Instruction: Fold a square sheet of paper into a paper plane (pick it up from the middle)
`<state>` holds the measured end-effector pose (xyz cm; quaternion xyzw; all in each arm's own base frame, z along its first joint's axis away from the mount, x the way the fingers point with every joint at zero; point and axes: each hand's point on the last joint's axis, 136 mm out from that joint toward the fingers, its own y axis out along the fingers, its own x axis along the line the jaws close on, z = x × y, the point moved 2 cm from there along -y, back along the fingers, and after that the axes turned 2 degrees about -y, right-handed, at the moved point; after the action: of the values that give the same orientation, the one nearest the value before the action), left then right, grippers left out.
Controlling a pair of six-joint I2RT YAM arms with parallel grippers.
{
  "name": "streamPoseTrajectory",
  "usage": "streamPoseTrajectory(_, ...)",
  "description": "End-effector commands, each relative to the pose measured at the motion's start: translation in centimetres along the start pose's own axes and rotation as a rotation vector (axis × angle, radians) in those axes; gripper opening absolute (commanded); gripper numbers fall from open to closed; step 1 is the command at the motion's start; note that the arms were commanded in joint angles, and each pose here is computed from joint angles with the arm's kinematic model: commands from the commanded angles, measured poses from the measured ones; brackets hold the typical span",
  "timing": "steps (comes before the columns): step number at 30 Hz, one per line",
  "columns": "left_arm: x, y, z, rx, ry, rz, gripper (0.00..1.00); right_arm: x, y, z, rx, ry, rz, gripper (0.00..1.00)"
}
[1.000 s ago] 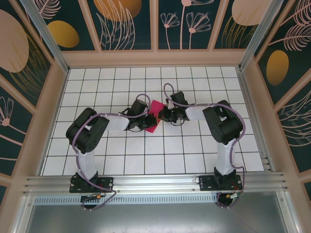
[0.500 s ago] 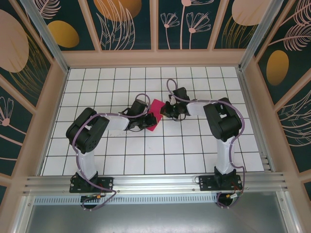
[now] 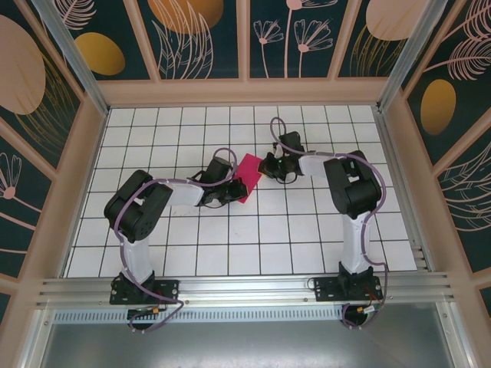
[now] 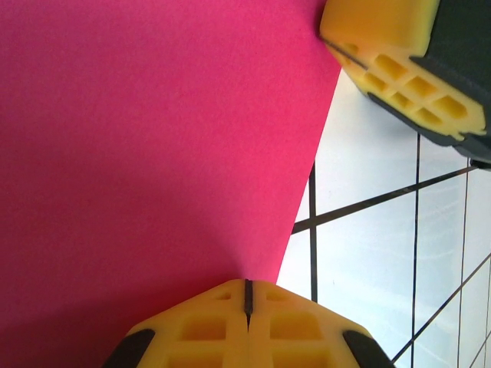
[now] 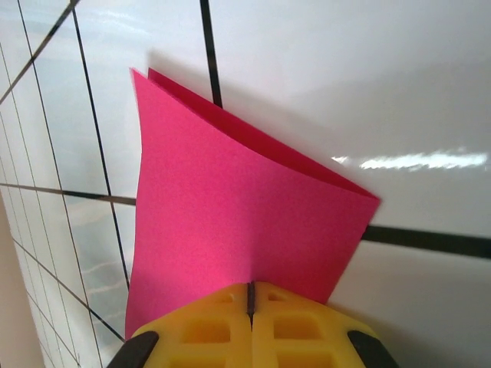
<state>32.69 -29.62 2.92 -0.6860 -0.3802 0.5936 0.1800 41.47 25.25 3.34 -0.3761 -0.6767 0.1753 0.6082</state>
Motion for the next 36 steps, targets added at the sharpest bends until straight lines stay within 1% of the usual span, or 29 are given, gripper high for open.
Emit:
streamPoseTrajectory(1,4.2,0.7,3.4,0.111,-0.048,-0.134,0.0,-5.5,-0.4,-3.7,-0.129,0.037,0.174,0.0)
streamPoseTrajectory(7,4.2,0.7,3.4,0.113,-0.046,-0.135,0.0,-5.8,-0.9,-5.5,-0.156,0.047,0.167,0.0)
streamPoseTrajectory(18,4.1,0.8,3.4,0.118,-0.042,-0.138,0.0,-7.1,-1.3,-7.6,-0.177,0.066,0.185,0.0)
streamPoseTrajectory(21,3.9,0.9,3.2,0.116,-0.038,-0.133,0.0,-6.2,-1.9,-8.4,-0.193,0.05,0.18,0.0)
streamPoseTrajectory(25,3.5,0.8,2.9,0.109,-0.028,-0.128,0.0,-3.2,-4.0,-9.0,-0.231,0.002,0.129,0.0)
streamPoseTrajectory(27,3.3,0.8,2.7,0.105,-0.026,-0.123,0.0,-2.1,-4.9,-8.7,-0.243,-0.02,0.116,0.0)
streamPoseTrajectory(29,3.1,0.7,2.6,0.104,-0.017,-0.118,0.0,-1.1,-5.2,-7.5,-0.231,-0.042,0.093,0.0)
streamPoseTrajectory(36,2.3,-0.2,2.5,0.108,0.06,-0.105,0.0,1.6,-3.1,-2.4,-0.109,-0.101,0.01,0.0)
